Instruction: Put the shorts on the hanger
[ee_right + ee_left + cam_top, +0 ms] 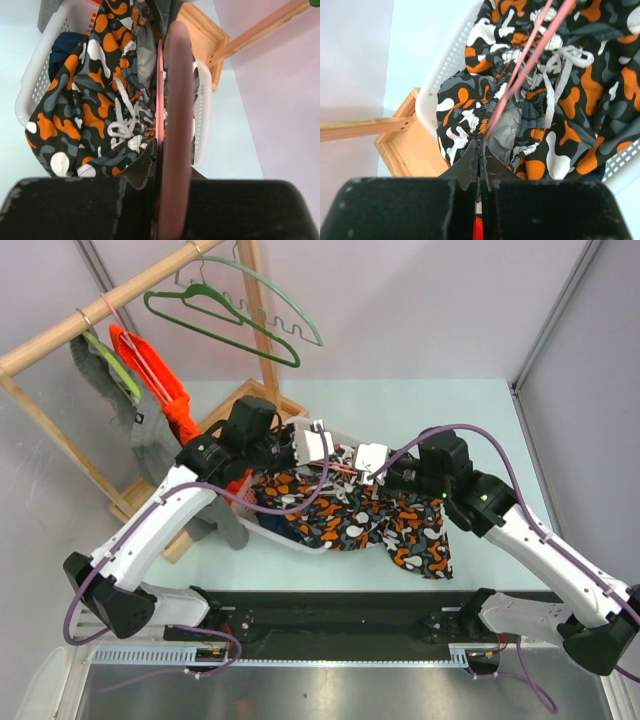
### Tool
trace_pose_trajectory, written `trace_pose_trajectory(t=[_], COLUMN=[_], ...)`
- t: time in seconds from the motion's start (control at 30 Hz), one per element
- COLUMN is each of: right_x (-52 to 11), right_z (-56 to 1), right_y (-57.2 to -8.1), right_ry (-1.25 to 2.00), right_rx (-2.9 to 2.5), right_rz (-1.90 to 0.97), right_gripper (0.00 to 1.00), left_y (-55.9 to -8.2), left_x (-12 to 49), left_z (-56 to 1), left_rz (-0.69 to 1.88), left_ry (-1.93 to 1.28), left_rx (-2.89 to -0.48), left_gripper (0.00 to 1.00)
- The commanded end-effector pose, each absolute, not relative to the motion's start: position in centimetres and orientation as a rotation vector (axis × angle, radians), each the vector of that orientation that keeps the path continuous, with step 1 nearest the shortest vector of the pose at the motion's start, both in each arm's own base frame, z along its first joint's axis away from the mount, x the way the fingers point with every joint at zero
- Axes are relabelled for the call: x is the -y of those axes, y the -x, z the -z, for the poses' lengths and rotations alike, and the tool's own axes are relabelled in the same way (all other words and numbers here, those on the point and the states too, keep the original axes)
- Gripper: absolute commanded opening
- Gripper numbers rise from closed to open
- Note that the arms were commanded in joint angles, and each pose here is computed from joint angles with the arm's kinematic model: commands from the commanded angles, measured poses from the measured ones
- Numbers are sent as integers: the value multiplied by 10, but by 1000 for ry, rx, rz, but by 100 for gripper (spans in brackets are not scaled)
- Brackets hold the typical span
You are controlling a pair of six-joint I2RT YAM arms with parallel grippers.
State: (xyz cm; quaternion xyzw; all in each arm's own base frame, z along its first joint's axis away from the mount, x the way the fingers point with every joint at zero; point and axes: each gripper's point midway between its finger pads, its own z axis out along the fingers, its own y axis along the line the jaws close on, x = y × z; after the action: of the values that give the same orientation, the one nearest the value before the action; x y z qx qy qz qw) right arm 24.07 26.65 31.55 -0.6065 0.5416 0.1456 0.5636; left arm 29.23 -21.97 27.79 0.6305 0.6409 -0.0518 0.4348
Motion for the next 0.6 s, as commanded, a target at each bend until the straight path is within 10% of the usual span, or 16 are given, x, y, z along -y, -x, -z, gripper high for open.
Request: trace_pose_trajectory(t=[0.0,0.43,0.57], right_x=[-289,-312,-310], right_z=[-336,-342,-350], right_y=[-248,-254,-269], right_ry=[1376,1346,1295], right_rx=[-1164,-950,-942], right_rz=[-393,-638,-691], right_gripper=[0,0,0], left_y=[-292,-285,-284], left_x=[233,243,228], left_z=[-296,-303,-325], left_rz=[218,401,493], left_ry=[-1528,-1497,-1391], left_rx=[-1590,-1618,-1629], left_gripper=[0,0,45])
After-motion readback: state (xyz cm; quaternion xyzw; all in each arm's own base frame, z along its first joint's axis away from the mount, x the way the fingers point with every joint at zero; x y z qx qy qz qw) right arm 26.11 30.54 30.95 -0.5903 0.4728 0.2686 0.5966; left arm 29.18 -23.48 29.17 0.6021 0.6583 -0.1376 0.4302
